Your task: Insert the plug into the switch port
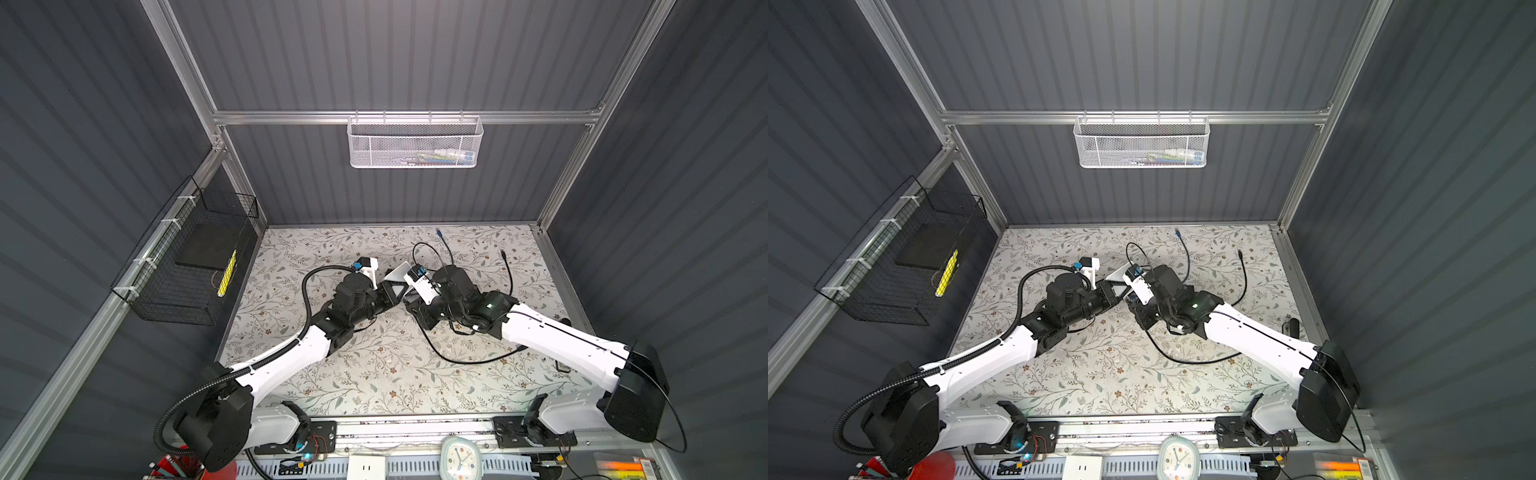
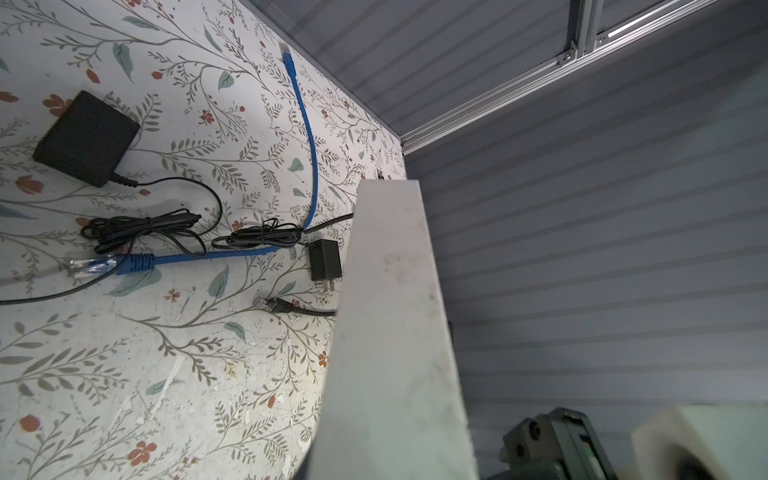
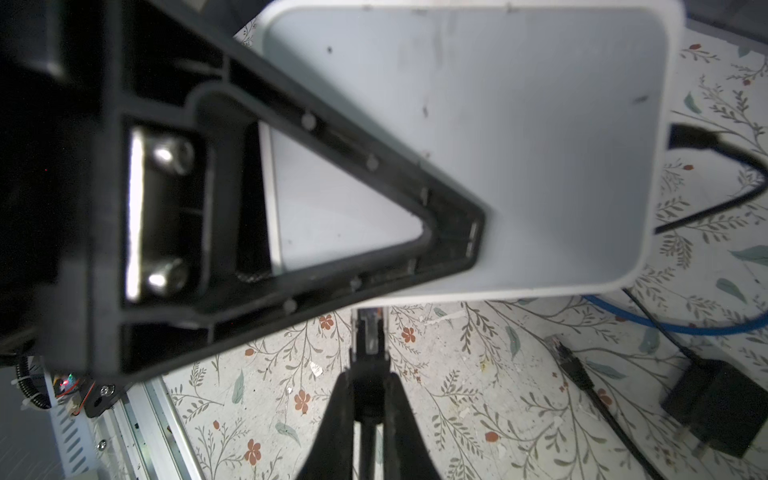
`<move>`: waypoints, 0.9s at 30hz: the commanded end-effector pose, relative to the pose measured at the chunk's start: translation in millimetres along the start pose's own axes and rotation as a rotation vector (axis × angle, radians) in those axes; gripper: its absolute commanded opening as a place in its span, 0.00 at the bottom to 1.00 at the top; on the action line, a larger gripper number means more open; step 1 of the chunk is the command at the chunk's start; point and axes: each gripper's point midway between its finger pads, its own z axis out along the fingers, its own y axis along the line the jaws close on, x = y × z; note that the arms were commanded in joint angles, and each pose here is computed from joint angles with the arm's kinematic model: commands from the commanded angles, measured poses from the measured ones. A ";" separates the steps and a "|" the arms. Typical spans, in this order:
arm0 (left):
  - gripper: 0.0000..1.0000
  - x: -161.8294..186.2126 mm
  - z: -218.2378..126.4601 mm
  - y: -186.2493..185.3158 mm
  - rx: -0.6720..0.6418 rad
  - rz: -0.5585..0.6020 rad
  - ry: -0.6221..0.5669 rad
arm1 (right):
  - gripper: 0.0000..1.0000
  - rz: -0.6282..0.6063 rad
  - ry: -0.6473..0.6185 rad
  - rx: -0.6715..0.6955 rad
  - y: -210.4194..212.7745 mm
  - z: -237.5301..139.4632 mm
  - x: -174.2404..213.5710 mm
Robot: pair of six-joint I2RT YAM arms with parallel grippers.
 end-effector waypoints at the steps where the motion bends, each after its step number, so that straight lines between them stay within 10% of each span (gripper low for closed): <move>1: 0.00 2.8 3.8 -7.7 -0.003 0.042 0.023 | 0.00 -0.021 -0.052 0.011 1.0 -4.0 -21.3; 15: 0.00 14.6 14.5 -1.0 -0.064 0.052 0.079 | 0.00 -0.070 -0.086 0.094 -5.4 -2.6 -41.3; 27: 0.00 38.8 17.6 12.4 -0.136 0.025 0.172 | 0.00 -0.081 -0.409 0.101 0.2 -31.8 -112.1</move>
